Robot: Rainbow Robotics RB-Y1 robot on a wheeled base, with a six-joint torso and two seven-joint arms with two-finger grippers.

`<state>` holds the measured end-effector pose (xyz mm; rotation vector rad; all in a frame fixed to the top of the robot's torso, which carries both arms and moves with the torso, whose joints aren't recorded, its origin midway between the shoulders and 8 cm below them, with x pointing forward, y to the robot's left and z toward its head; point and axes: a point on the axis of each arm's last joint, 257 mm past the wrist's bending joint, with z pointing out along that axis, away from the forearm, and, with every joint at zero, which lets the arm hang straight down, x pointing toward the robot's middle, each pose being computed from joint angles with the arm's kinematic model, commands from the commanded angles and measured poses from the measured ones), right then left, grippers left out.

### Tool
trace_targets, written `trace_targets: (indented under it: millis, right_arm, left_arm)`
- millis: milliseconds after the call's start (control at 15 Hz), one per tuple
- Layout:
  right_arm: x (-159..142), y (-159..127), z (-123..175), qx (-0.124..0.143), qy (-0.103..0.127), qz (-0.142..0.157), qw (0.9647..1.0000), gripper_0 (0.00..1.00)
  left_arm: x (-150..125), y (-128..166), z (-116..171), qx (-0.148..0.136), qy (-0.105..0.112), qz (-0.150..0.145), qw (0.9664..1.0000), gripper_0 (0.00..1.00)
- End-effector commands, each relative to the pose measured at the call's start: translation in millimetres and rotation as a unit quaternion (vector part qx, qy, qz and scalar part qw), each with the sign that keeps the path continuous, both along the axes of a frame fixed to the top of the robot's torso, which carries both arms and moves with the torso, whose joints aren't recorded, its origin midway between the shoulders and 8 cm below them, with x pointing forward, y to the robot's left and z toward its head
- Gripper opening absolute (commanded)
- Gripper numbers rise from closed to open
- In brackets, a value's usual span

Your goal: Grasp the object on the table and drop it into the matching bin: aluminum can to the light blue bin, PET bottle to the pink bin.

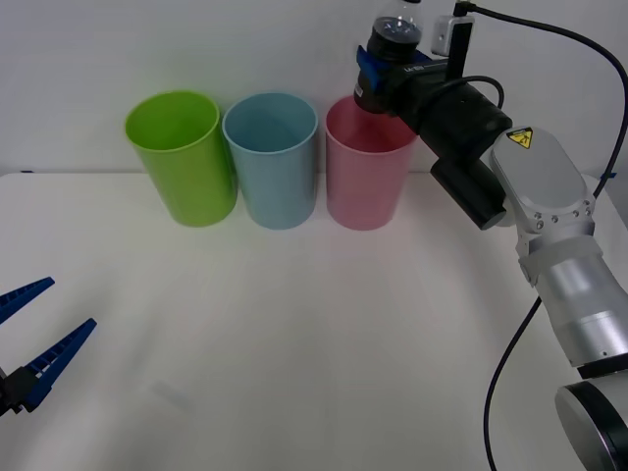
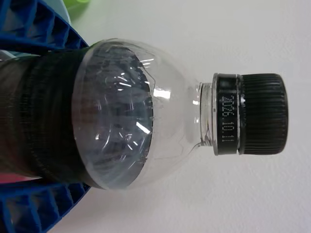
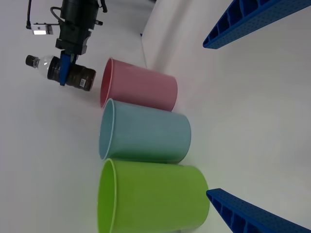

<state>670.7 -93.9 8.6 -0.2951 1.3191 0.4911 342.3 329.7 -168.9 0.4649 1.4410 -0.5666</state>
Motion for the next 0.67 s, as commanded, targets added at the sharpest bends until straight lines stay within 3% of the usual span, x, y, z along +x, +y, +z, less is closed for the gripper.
trace_targets:
  millis: [67,467,667]
  right_arm:
    - [0.1,-2.4,-2.4,-0.001,0.001,-0.002,1.0,1.0]
    - [-16.6,-21.5,-8.5,-0.01,-0.008,-0.004,0.9999,1.0]
    - [-37.7,-28.3,-16.2,-0.021,-0.011,0.012,0.9996,1.0]
  left_arm:
    - [0.0,0.0,0.0,0.0,0.0,0.0,1.0,1.0]
    - [0.0,0.0,0.0,0.0,0.0,0.0,1.0,1.0]
    - [0.0,0.0,0.0,0.0,0.0,0.0,1.0,1.0]
